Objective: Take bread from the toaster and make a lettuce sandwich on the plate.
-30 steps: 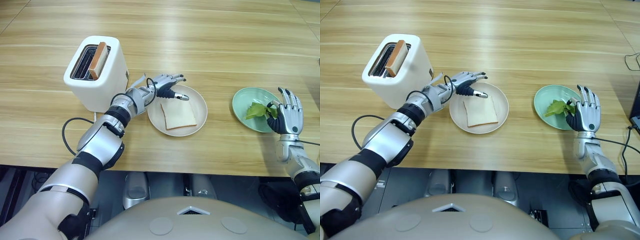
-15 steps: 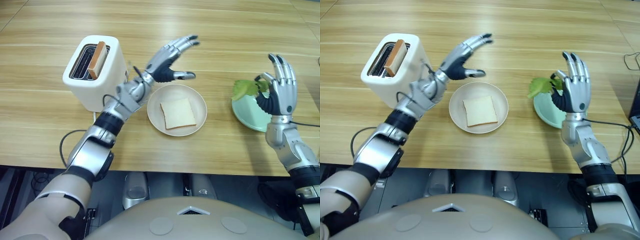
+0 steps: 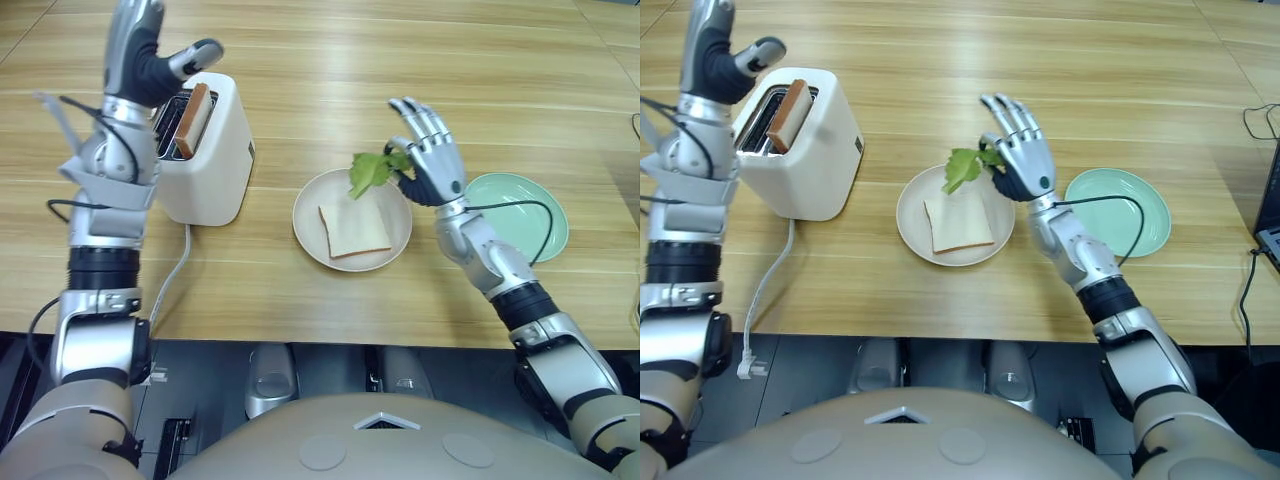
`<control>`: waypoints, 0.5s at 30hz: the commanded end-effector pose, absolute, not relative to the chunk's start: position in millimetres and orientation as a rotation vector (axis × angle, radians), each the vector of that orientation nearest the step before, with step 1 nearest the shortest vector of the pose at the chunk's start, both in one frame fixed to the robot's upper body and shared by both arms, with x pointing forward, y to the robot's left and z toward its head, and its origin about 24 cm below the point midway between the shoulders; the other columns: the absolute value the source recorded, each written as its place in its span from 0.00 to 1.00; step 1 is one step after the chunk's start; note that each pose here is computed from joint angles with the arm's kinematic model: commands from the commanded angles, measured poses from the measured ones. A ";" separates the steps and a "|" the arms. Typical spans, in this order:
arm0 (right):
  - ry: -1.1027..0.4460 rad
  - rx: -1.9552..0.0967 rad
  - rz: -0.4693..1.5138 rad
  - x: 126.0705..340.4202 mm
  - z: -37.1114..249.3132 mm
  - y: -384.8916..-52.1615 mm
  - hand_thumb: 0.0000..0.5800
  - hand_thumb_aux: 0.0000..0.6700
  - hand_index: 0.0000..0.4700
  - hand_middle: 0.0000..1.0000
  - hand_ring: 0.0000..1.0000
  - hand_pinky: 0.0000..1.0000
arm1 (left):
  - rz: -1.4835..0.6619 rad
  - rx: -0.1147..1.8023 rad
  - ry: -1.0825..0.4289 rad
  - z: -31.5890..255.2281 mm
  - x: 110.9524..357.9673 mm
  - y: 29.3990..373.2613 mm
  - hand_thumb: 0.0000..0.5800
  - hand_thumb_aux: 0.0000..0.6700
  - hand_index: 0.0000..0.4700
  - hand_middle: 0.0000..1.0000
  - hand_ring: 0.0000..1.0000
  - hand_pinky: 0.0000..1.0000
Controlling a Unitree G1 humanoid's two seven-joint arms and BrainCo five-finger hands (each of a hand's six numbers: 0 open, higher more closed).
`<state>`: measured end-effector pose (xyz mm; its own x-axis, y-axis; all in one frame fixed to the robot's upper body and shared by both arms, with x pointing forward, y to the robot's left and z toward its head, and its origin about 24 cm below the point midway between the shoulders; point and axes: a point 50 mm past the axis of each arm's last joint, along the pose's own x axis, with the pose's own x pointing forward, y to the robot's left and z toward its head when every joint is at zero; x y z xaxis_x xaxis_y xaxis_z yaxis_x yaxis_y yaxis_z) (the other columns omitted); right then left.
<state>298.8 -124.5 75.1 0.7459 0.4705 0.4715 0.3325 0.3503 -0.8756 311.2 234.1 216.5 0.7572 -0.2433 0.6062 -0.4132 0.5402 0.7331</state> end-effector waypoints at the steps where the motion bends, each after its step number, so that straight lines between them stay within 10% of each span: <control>1: -0.730 -1.294 0.248 292.5 47.4 -114.1 1.00 1.00 0.98 0.00 0.00 0.00 | 0.103 1.183 -0.570 196.1 308.2 259.8 0.00 0.00 0.00 0.00 0.00 0.00; 15: -0.621 -1.403 0.493 271.2 1.3 -126.9 1.00 1.00 0.98 0.00 0.00 0.00 | -0.070 1.429 -0.137 142.9 299.6 294.2 0.00 0.00 0.00 0.00 0.00 0.00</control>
<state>274.7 -122.5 9.2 0.7472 0.6445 0.1621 0.0781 0.1571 -0.9845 299.0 293.0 149.6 0.9843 -0.1388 0.1091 -0.0835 0.1780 0.9805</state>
